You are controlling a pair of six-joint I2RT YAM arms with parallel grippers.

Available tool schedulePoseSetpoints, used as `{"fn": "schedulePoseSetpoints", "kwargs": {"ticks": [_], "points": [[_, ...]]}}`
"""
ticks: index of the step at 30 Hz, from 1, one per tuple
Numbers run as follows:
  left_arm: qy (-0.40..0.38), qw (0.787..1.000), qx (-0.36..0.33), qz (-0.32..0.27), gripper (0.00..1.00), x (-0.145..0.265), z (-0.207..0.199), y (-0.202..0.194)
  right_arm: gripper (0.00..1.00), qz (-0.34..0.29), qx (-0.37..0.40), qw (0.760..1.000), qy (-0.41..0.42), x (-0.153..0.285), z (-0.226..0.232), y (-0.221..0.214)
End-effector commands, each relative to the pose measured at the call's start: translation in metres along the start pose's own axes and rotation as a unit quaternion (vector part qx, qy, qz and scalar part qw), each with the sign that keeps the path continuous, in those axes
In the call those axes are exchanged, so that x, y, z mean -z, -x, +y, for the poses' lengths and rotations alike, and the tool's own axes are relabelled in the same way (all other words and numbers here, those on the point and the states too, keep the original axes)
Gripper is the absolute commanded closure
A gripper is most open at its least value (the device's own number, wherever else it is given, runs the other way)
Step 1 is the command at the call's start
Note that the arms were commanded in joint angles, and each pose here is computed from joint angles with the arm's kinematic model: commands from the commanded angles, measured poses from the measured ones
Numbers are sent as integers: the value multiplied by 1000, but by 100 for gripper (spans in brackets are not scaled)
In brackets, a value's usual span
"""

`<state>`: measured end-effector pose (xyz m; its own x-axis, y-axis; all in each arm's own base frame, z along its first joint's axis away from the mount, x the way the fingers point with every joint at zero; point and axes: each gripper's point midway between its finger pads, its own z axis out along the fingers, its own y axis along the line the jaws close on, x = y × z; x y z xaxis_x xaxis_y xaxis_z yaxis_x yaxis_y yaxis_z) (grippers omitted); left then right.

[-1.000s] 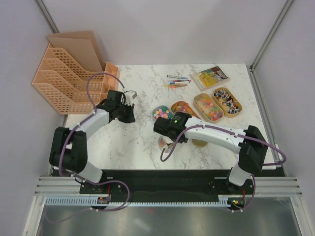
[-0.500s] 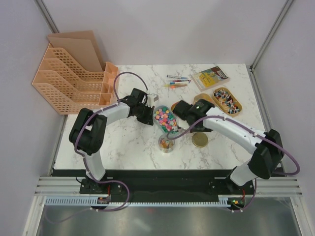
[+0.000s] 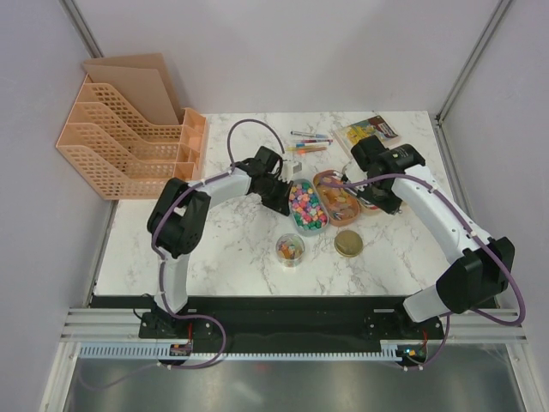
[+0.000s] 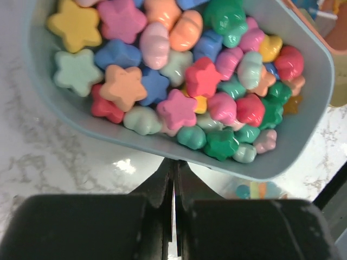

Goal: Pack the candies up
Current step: Move the storage box to the center of the board.

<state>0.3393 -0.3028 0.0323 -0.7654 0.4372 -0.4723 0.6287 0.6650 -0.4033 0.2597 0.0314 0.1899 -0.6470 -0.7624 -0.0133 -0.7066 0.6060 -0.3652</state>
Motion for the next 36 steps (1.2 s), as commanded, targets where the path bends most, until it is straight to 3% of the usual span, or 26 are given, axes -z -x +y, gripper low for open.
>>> {"fn": "schedulePoseSetpoints", "kwargs": {"ticks": [1, 13, 21, 22, 25, 28, 30, 32, 33, 34, 35, 36], "points": [[-44, 999, -10, -7, 98, -6, -34, 19, 100, -4, -19, 1000, 10, 13, 1, -5], [-69, 997, -24, -9, 98, -30, -52, 53, 100, 61, -2, 997, 48, -6, 20, -32], [-77, 996, -39, -4, 98, -19, -59, 58, 100, 66, -1, 997, 49, -7, 24, -38], [-76, 996, -40, -4, 95, -12, -61, 57, 100, 63, -2, 997, 49, -7, 24, -37], [-62, 997, -40, -7, 65, 24, -65, 48, 100, 49, -3, 998, 50, -3, 22, -31], [-56, 995, -54, -55, 50, 73, -75, 66, 100, 20, -3, 997, 68, 3, 22, -17], [-55, 993, -69, -84, 46, 96, -83, 80, 100, 3, 1, 997, 78, 6, 22, -6], [-70, 988, -86, -109, 53, 111, -95, 97, 100, -18, 6, 996, 90, 11, 22, 7], [-81, 987, -87, -113, 63, 112, -100, 102, 100, -24, 13, 995, 93, 13, 22, 11], [-102, 983, -90, -123, 90, 117, -110, 111, 100, -29, 21, 995, 94, 14, 23, 15], [-114, 982, -86, -127, 96, 117, -113, 116, 100, -36, 25, 995, 94, 17, 22, 21], [-128, 983, -65, -117, 94, 108, -114, 116, 100, -41, 36, 994, 97, 19, 25, 26]]}}
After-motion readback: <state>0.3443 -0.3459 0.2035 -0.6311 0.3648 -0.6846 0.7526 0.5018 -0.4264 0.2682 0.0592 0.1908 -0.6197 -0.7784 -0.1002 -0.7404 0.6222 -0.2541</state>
